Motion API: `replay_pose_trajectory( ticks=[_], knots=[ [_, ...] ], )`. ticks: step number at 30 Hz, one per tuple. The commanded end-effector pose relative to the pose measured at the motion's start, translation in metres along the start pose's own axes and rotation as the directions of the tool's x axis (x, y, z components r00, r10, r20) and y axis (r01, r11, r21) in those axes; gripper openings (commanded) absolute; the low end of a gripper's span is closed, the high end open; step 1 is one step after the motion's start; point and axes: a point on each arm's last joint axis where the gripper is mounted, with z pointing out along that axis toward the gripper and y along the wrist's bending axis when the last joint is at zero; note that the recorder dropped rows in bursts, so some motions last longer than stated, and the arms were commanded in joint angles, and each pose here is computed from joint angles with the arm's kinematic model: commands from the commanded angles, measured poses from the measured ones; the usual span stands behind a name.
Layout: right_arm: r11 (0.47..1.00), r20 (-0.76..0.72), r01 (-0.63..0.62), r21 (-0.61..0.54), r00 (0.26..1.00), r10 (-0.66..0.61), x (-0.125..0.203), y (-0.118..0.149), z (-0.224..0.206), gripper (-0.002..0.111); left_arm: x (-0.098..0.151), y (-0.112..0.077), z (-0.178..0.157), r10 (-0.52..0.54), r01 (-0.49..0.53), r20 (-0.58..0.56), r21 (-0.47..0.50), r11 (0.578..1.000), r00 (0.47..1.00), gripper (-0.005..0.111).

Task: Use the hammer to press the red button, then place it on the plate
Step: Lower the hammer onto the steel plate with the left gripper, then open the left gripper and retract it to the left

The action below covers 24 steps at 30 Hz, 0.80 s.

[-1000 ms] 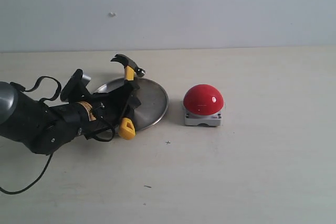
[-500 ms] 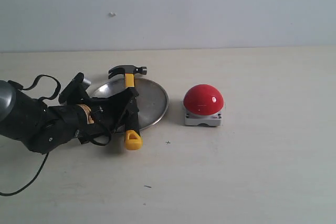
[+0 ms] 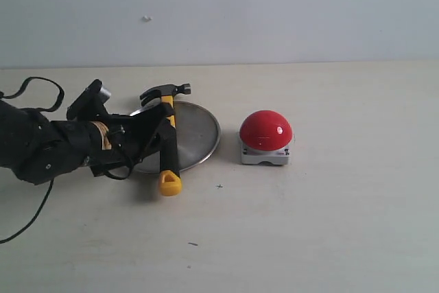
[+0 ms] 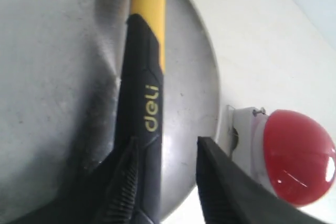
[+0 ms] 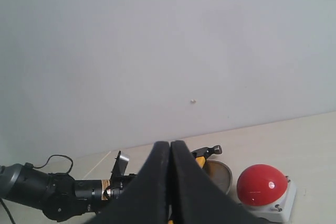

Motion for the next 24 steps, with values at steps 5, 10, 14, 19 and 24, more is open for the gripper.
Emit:
replay_pose_trajectory(
  ticks=[5,10,14,19,24],
  knots=[
    [1.000,0.011,0.003,-0.002,1.000,-0.003,0.000,0.000,0.000,0.000,-0.020,-0.028,-0.039,0.079,-0.078,0.044,-0.020,0.997,0.996,0.023],
    [1.000,0.011,0.003,-0.002,1.000,-0.003,0.000,0.000,0.000,0.000,-0.025,-0.040,-0.084,0.218,-0.215,0.090,-0.039,0.976,0.972,0.000],
    [1.000,0.011,0.003,-0.002,1.000,-0.003,0.000,0.000,0.000,0.000,-0.009,-0.043,-0.132,0.299,-0.319,0.179,0.095,0.943,0.937,0.000],
    [1.000,0.011,0.003,-0.002,1.000,-0.003,0.000,0.000,0.000,0.000,0.023,-0.038,-0.196,0.265,-0.412,0.394,0.358,0.838,0.880,0.000],
    [1.000,0.011,0.003,-0.002,1.000,-0.003,0.000,0.000,0.000,0.000,0.042,-0.022,-0.231,0.290,-0.473,0.460,0.355,0.807,0.839,0.000]
  ],
)
